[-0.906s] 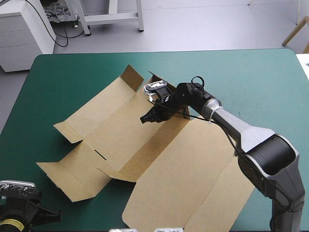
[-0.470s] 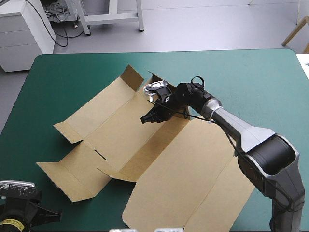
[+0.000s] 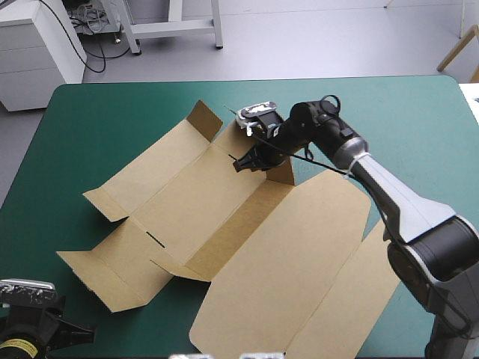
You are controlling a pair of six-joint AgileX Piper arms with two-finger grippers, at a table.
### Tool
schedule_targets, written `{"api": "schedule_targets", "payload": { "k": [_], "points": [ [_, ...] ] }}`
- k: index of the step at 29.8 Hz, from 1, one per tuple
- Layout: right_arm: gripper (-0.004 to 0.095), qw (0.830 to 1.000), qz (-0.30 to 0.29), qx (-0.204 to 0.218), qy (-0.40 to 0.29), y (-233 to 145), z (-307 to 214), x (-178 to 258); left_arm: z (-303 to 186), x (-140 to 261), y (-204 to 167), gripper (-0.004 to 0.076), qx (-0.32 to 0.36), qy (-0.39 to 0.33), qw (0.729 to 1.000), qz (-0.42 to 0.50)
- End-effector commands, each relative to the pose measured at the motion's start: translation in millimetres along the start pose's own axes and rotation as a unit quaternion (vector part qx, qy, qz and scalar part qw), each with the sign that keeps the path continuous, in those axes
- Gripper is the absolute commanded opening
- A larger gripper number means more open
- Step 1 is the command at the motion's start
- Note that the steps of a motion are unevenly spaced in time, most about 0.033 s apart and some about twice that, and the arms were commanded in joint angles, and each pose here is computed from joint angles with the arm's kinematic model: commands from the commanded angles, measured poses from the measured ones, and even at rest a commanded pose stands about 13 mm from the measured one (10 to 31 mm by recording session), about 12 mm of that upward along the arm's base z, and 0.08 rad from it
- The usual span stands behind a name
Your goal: Fold the box
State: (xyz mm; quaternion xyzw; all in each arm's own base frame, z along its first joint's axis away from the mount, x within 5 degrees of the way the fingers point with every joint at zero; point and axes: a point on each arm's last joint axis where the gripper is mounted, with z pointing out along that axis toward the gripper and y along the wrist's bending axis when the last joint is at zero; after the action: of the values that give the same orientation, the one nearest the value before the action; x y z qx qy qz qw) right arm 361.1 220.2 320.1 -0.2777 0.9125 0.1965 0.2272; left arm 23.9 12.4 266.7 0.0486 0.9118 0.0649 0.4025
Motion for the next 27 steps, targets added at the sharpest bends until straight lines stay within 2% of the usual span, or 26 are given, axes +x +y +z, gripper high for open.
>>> {"api": "schedule_targets", "payload": {
  "k": [1,7,16,27],
  "points": [
    [-0.0004,0.998,0.0,0.016,-0.068,-2,-73,-6,-4,-9,1,-0.001,-0.002,-0.03,1.0,-0.002],
    [-0.0004,0.996,-0.001,0.067,-0.057,-14,-132,14,-4,-9,1,-0.001,-0.002,-0.03,1.0,-0.002],
    [-0.0004,0.979,-0.011,0.17,-0.116,-9,-203,37,-4,-9,1,-0.001,-0.003,-0.032,0.999,-0.001],
    [-0.002,0.983,-0.004,0.168,-0.079,-8,-194,65,-4,-9,2,-0.001,-0.004,-0.032,0.999,-0.001]
  ]
}}
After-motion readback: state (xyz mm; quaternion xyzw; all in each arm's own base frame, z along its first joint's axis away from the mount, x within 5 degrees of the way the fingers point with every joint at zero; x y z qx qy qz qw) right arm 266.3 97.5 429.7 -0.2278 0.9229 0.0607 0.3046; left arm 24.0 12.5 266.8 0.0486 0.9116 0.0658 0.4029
